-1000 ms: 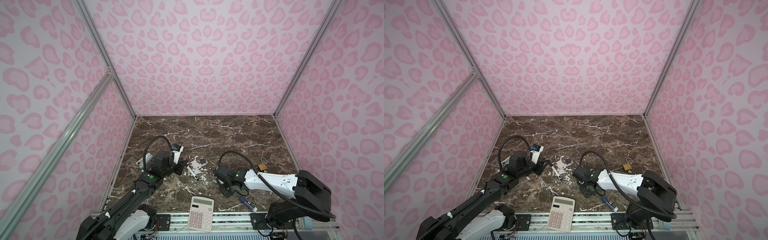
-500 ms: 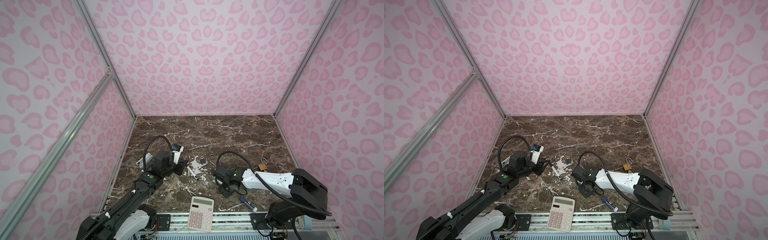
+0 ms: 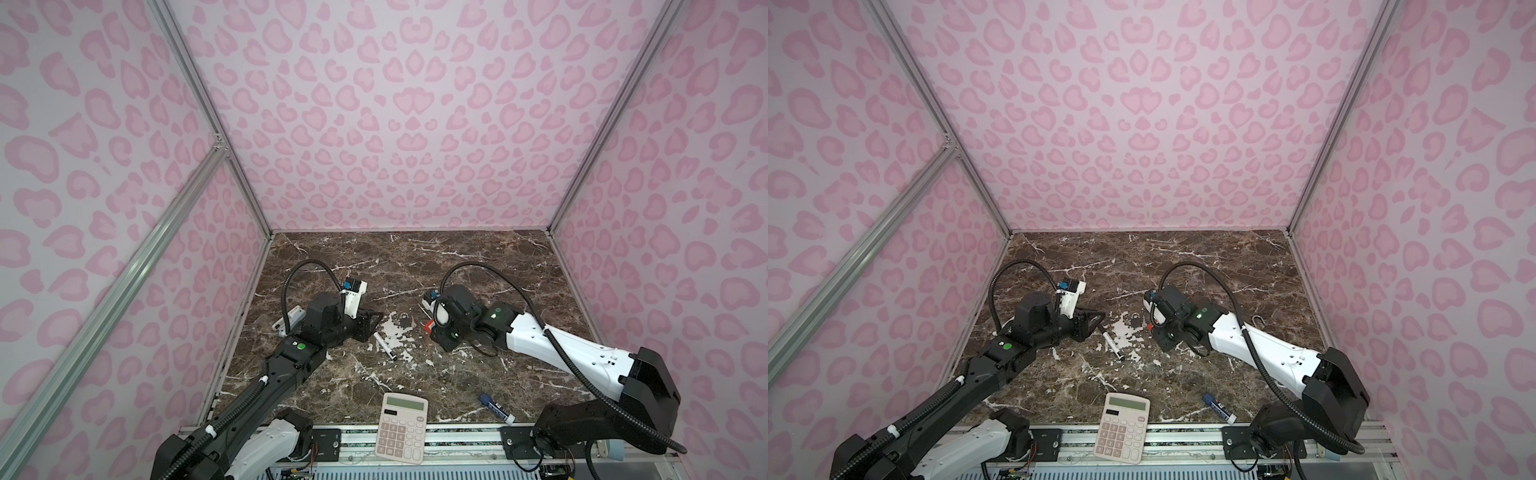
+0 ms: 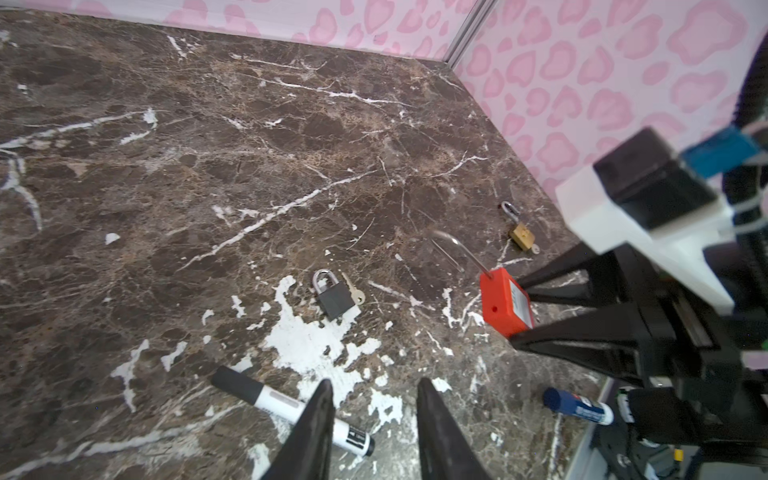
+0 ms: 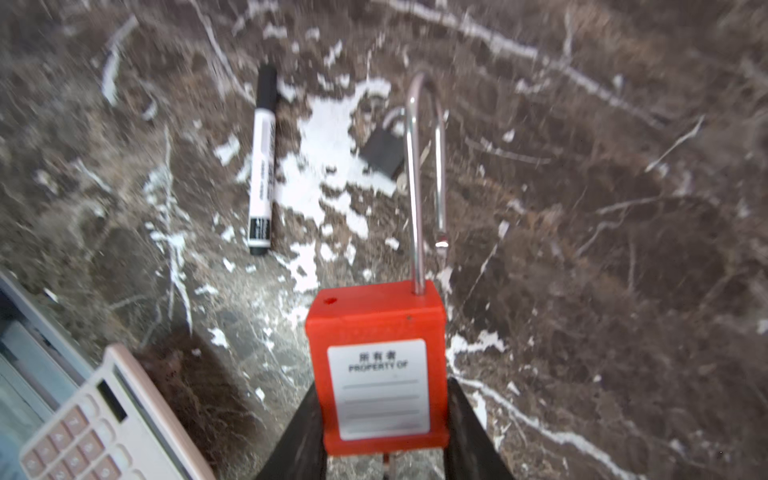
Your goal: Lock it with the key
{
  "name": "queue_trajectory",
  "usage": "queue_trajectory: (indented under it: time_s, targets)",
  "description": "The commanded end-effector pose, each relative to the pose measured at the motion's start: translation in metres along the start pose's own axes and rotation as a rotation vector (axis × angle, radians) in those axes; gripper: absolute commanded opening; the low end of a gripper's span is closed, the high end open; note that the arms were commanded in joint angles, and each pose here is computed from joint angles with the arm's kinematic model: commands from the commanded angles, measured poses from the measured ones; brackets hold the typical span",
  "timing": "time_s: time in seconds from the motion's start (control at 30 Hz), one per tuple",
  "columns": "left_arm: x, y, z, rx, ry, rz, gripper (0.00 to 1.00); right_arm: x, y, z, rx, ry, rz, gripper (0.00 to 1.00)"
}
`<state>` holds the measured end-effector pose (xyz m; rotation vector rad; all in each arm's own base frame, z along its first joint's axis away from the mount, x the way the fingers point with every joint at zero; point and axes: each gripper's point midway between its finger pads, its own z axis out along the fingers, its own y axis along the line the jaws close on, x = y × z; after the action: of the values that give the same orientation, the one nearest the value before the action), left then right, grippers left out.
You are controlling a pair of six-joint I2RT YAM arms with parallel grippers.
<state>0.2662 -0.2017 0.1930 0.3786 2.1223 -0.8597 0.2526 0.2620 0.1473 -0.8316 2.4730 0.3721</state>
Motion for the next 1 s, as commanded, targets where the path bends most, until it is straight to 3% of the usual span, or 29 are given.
queue_trajectory:
  time_s: [0.0, 0.33, 0.53, 0.97]
  targets:
    - [-0.023, -0.023, -0.005, 0.095, -0.054, -0.039, 0.35, -0.037, 0.014, -0.006, -0.069, -0.093, -0.048, 0.29]
    - [-0.041, -0.045, -0.006, 0.205, -0.084, -0.128, 0.35, -0.086, 0.044, -0.01, -0.153, -0.157, -0.104, 0.29]
    - [-0.052, -0.057, -0.003, 0.282, -0.101, -0.177, 0.35, -0.088, 0.055, -0.009, -0.171, -0.159, -0.126, 0.28]
    - [-0.054, -0.055, 0.004, 0.273, -0.078, -0.205, 0.35, -0.097, 0.067, -0.019, -0.195, -0.227, -0.14, 0.27]
